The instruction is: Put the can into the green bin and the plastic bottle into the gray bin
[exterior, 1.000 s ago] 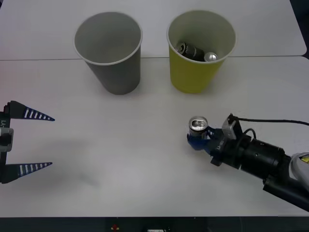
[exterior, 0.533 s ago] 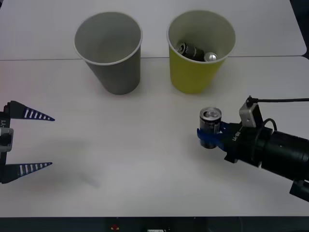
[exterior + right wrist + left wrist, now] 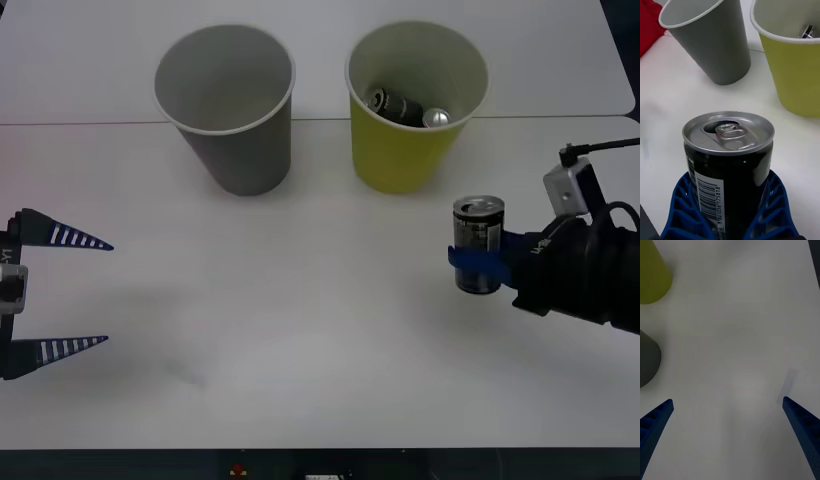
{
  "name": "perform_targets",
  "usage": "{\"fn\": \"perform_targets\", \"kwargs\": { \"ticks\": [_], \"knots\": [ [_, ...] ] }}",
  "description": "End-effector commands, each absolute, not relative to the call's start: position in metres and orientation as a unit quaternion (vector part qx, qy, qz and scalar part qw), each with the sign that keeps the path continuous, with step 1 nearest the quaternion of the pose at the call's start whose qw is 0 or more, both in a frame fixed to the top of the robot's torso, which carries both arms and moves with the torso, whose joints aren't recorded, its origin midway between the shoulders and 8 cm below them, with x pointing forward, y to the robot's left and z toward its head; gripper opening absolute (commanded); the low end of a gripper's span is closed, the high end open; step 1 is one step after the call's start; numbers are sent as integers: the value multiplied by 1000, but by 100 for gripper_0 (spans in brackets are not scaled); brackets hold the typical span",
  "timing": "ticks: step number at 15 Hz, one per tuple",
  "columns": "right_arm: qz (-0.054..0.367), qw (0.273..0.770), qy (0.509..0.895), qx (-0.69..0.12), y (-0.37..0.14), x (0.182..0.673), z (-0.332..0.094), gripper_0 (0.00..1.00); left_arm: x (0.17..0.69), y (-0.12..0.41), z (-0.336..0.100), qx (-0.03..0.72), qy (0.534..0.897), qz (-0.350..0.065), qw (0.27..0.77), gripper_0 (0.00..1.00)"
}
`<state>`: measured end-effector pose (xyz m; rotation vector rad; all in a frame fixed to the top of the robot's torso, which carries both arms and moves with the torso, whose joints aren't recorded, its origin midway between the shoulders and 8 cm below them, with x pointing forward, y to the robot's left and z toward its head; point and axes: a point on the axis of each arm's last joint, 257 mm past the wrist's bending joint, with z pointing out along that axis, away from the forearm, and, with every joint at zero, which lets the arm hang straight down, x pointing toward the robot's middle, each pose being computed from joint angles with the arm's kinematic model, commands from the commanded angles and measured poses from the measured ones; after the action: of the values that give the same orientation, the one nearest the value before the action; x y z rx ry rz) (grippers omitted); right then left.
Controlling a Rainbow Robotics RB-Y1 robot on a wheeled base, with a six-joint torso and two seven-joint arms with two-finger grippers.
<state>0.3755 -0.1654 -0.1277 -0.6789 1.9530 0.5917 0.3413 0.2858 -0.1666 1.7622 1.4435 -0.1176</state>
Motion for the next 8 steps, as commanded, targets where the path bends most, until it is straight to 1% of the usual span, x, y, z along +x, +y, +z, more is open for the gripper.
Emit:
{"fn": "perform_targets", "kwargs": {
  "ticks": [1, 3, 4, 8],
  "knots": [
    [225, 474, 802, -285, -174, 381, -106, 0, 341, 286, -167, 702, 575, -47, 417, 100],
    [208, 476, 801, -298, -179, 386, -89, 0, 341, 286, -167, 702, 575, -47, 417, 100],
    [209, 471, 807, -290, -182, 389, -82, 0, 341, 286, -167, 702, 575, -47, 417, 100],
    [153, 475, 806, -318, -192, 408, -54, 0, 341, 286, -167, 702, 575, -47, 417, 100]
  ]
}}
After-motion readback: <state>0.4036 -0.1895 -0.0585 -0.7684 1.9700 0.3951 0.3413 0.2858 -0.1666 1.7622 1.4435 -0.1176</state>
